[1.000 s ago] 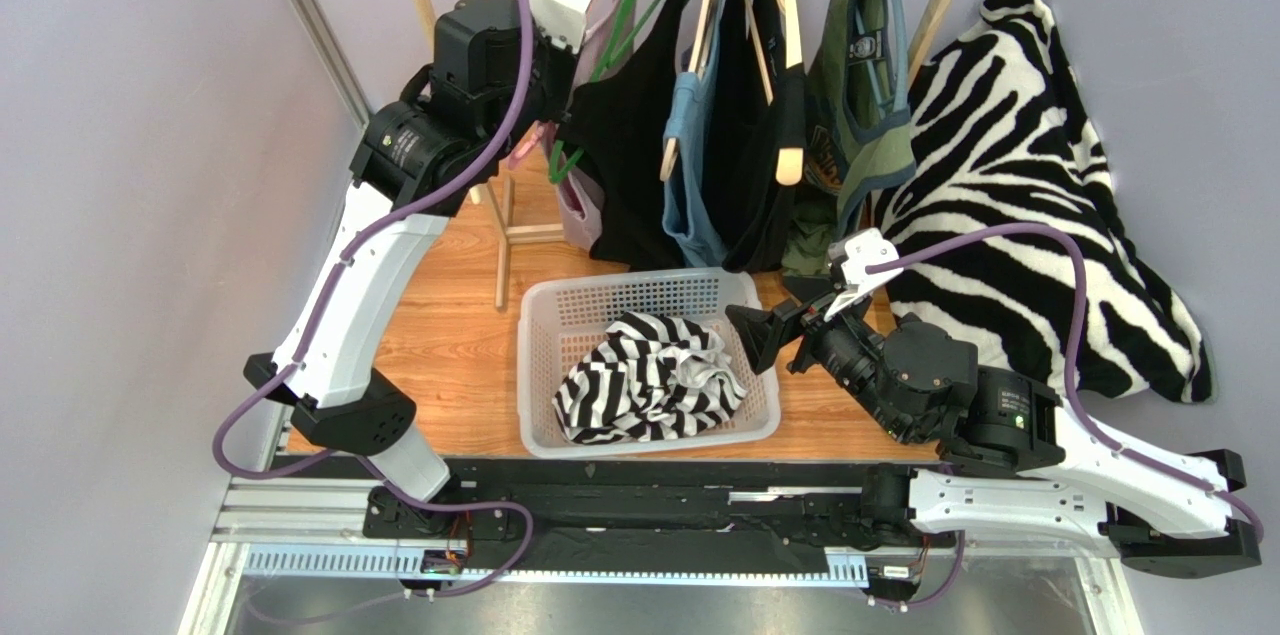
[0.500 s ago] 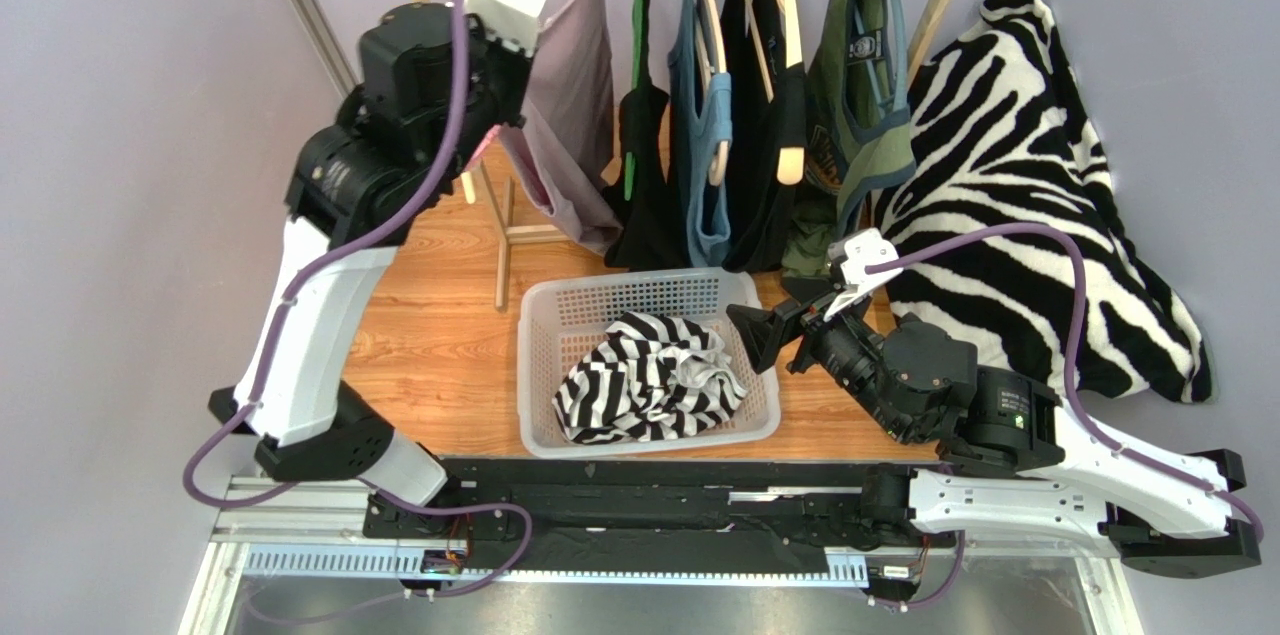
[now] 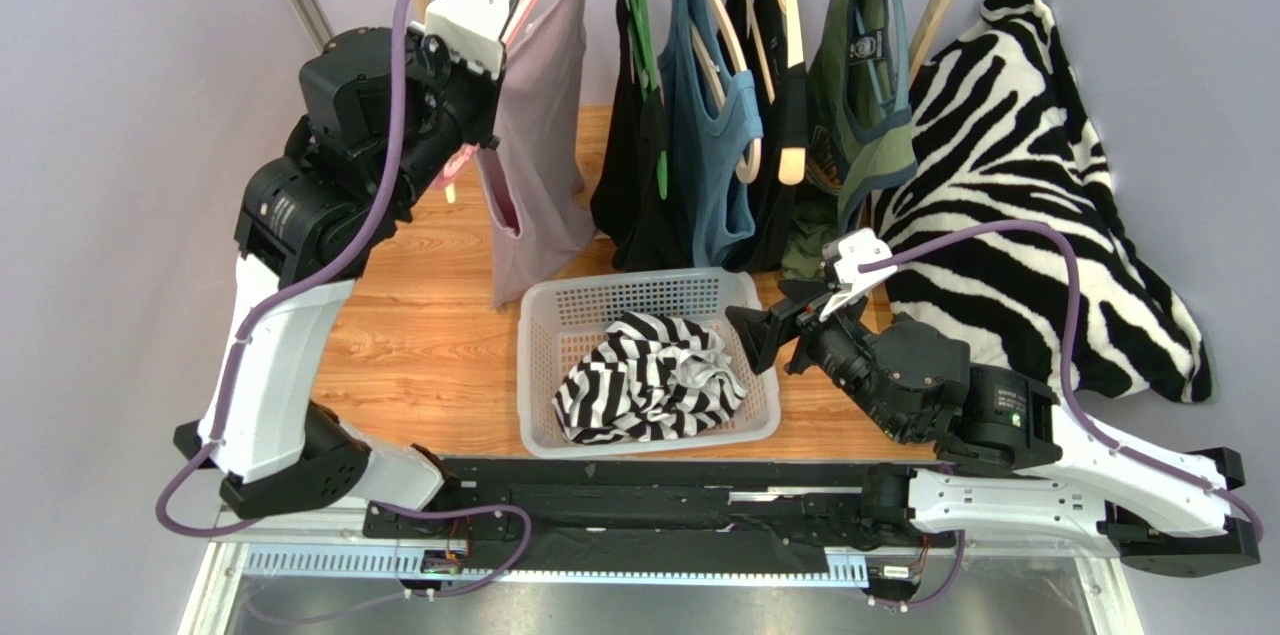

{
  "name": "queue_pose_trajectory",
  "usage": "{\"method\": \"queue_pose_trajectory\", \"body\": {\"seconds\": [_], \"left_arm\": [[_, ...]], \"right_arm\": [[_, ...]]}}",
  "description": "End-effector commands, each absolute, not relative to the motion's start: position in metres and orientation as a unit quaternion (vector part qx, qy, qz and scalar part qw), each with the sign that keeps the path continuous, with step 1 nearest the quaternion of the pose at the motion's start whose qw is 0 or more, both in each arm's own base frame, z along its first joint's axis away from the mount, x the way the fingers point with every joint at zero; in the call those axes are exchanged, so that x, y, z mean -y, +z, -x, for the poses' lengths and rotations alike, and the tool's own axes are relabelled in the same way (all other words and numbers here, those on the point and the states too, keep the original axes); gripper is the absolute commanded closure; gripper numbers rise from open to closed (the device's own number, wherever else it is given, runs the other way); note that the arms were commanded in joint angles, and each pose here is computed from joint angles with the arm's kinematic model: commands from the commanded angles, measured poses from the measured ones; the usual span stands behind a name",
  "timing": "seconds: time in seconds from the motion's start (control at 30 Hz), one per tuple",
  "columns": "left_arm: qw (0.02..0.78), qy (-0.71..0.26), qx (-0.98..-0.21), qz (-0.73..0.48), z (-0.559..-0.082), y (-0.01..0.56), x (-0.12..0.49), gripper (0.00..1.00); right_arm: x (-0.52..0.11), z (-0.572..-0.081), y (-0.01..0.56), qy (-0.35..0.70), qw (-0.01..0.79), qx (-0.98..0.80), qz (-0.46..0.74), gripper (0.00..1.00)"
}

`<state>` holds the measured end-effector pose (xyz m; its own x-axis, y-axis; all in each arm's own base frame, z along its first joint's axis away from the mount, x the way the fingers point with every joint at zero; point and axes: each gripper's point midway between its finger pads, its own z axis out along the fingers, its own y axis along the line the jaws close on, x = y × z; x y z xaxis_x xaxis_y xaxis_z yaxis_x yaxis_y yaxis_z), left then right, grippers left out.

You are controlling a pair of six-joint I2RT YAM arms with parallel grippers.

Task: Remove the tank top from the hanger
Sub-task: Pick up the hanger from the clothesline.

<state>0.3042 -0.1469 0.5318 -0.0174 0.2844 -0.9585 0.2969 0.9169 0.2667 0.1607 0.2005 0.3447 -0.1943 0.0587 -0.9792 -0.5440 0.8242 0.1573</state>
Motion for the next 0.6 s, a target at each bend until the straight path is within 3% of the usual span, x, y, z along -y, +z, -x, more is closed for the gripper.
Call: {"method": "queue_pose_trajectory", "body": {"seconds": [0.0, 0.27, 0.57], "left_arm": [[0.713, -0.076, -0.663, -0.215, -0.258, 0.566, 0.139, 1.0], [0.672, -0.103, -0.675, -0.286, -0.222, 0.524, 0.138, 1.0], [0.736, -0.151, -0.587, -0.3, -0.153, 0.589, 0.108, 1.0]], "right_arm": [[-0.188, -0.16, 0.371, 0.264, 0.627, -0.72, 0.137, 0.25], [-0.192, -0.161, 0.378, 0.261, 0.628, -0.719, 0.142, 0.25], [-0.186, -0.161, 0.382, 0.257, 0.626, -0.723, 0.137, 0.25]]}}
